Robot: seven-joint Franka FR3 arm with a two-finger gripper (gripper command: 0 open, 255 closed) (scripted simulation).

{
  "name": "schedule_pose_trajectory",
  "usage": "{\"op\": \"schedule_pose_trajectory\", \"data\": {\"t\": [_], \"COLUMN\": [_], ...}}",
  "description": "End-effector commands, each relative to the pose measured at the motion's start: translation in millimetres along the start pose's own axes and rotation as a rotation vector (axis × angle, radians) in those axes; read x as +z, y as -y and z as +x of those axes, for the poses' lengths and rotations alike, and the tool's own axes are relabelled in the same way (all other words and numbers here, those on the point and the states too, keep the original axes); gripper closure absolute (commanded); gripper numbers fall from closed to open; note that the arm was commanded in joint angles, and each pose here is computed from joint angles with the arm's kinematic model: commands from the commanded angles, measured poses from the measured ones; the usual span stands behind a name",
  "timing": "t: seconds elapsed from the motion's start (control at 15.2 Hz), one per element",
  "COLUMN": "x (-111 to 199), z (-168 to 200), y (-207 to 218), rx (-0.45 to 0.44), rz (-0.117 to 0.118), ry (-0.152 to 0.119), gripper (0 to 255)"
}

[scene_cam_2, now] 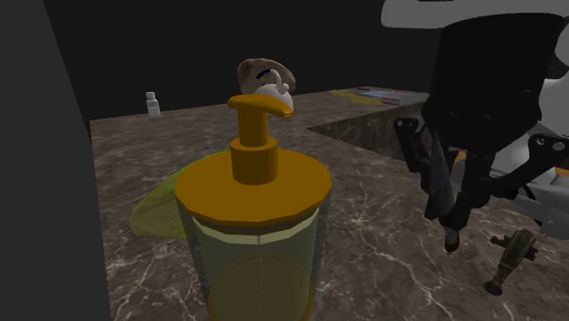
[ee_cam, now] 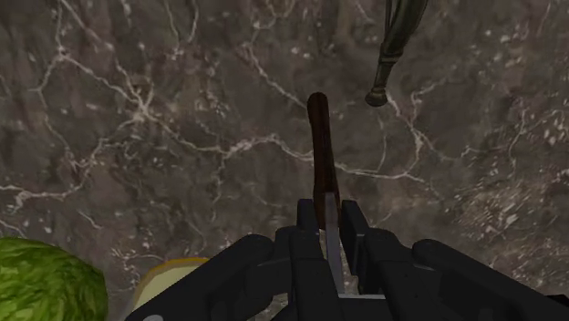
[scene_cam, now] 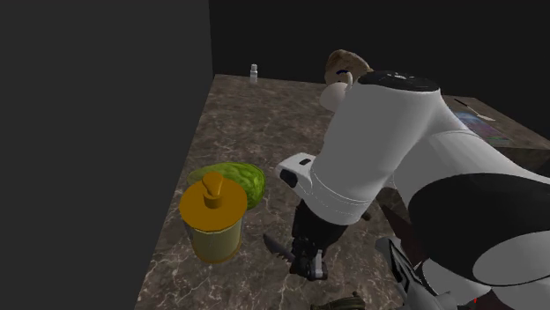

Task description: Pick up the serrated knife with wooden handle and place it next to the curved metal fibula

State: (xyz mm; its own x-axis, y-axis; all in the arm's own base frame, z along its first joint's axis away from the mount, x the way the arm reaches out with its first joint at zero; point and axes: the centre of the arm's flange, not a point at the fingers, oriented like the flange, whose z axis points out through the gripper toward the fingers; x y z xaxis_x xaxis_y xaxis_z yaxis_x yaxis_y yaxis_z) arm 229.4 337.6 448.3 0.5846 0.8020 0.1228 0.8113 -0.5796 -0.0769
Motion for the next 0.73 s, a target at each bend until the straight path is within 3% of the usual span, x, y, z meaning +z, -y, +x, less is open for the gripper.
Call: {"op": "schedule_pose_trajectory", "data": {"t": [0.0,0.66], "x": [10,63], "z": [-1,-8], "y": [0,-5], "rx": [0.0,0.0], "rz": [0.0,0.0], "ry": [-0.001,-0.001], "gripper": [255,255]}}
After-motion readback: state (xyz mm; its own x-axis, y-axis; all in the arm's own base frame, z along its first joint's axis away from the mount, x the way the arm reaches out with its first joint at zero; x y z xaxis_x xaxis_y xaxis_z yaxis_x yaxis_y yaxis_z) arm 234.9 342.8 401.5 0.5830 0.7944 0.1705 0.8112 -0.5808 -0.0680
